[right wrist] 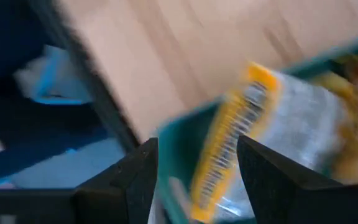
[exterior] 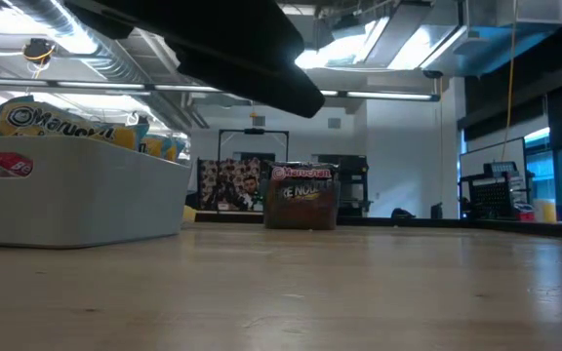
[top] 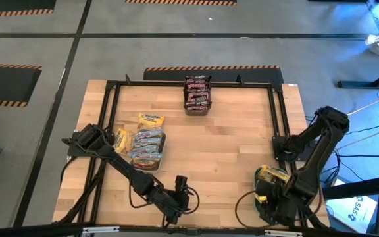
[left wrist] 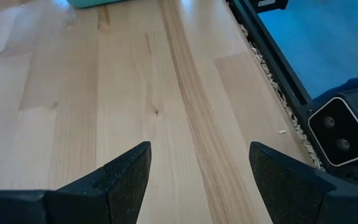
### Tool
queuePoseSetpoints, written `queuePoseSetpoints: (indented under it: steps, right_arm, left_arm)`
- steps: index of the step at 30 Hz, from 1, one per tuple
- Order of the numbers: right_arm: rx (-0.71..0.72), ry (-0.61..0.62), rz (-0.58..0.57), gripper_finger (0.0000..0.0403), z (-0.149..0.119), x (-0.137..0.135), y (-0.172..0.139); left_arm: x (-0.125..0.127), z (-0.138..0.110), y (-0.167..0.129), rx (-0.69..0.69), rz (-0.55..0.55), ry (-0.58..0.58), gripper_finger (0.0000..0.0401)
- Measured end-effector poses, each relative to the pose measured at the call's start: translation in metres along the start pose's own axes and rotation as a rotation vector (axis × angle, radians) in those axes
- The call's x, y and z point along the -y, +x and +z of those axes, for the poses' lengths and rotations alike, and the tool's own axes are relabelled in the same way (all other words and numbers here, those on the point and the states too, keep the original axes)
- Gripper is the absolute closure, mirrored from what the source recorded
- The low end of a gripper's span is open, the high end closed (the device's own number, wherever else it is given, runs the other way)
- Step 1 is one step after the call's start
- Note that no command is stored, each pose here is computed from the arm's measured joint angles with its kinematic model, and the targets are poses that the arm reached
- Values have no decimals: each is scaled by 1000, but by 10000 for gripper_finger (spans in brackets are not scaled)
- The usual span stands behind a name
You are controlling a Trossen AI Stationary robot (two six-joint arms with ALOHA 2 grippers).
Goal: Sort Maruchan noodles
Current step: Put the bottom yellow noodle pack into the green bin
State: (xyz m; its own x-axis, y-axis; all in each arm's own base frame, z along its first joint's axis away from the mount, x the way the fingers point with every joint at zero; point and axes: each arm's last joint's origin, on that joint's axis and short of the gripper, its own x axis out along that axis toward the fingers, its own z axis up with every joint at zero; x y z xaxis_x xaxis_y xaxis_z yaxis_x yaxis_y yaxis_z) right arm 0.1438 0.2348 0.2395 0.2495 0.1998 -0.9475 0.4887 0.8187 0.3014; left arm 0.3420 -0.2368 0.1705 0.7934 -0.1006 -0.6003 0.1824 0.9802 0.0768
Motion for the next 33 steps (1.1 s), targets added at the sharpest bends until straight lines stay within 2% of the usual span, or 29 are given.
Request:
queuePoseSetpoints:
  steps: [2, 7, 10, 15, 23, 27, 33]
  right_arm:
    - [-43, 53, -65, 201, 2, 5, 3]
    - [-54, 160, -97, 201, 2, 2, 14]
    - [-86, 183, -120, 201, -1, -1, 25]
    - [-104, 219, -239, 201, -3, 4, 38]
    - [-98, 209, -294, 206, -4, 5, 46]
    - [-98, 209, -295, 253, -4, 5, 47]
    - [-101, 187, -290, 381, -4, 5, 47]
  left_arm:
    - [0, 0, 0, 0, 1, 0, 134]
    - [-2, 0, 1, -1, 4, -2, 134]
    - [-4, 1, 2, -1, 8, -4, 134]
    - [-6, 1, 2, -2, 13, 2, 134]
    - [-7, 1, 3, -2, 15, 8, 134]
    - [-7, 1, 3, -2, 15, 10, 134]
    - [-7, 1, 3, -2, 15, 16, 134]
